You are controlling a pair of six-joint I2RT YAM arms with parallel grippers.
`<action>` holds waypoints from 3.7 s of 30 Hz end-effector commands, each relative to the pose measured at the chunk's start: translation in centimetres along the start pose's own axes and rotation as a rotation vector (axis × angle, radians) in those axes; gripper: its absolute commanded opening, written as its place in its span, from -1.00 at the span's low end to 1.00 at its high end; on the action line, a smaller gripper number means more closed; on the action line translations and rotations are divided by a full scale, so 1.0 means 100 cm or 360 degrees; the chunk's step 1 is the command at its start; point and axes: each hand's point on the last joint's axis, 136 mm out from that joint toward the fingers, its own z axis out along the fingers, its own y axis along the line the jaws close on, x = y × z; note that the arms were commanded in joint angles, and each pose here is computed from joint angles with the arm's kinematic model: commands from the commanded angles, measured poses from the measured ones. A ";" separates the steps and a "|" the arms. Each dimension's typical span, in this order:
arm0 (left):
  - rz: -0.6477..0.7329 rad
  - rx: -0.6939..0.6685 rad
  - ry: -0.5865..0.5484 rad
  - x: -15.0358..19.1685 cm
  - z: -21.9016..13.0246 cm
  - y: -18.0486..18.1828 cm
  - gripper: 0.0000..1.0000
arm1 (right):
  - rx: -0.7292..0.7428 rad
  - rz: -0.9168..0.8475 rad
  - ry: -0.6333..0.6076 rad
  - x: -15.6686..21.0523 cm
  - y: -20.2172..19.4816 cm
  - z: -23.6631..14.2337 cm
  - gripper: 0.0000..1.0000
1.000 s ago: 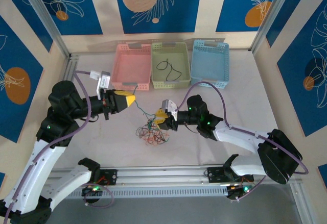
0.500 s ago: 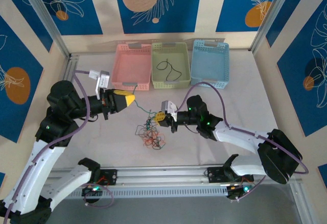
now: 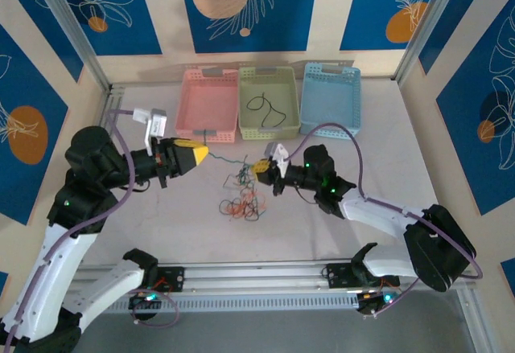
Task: Untangle the cables
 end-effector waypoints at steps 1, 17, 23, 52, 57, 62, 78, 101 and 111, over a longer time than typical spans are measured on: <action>0.0300 0.0049 -0.0266 -0.041 -0.038 -0.055 -1.00 | 0.0375 0.0375 0.0052 0.030 -0.058 -0.021 -1.00; 0.0218 -0.0066 -0.0333 -0.037 -0.039 -0.035 -1.00 | 0.0433 0.0556 -0.0072 0.028 -0.081 -0.052 -1.00; -0.0066 -0.0194 -0.0125 -0.008 -0.001 0.026 -0.05 | 0.0280 0.0374 -0.0039 0.022 -0.052 -0.040 -1.00; -0.0220 -0.0534 0.0230 0.063 0.073 0.139 0.61 | -0.0097 0.0034 0.0083 0.030 0.016 -0.016 -1.00; -0.0230 -0.0546 0.0222 0.061 0.080 0.147 0.57 | -0.0107 0.0028 0.0084 0.031 0.017 -0.016 -1.00; -0.0227 -0.0617 0.0246 0.065 0.086 0.163 0.30 | -0.0108 0.0026 0.0082 0.031 0.018 -0.016 -1.00; -0.0099 -0.0596 0.0108 0.048 0.077 0.151 -1.00 | 0.0014 0.0129 0.0031 0.028 -0.003 -0.025 -1.00; 0.0087 -0.0333 0.0061 0.045 0.049 0.093 -1.00 | 0.0038 0.1218 0.0097 0.003 -0.044 -0.060 -1.00; 0.0083 -0.0273 0.0100 0.053 0.052 0.090 -1.00 | 0.0064 0.1477 0.0164 -0.003 -0.046 -0.058 -1.00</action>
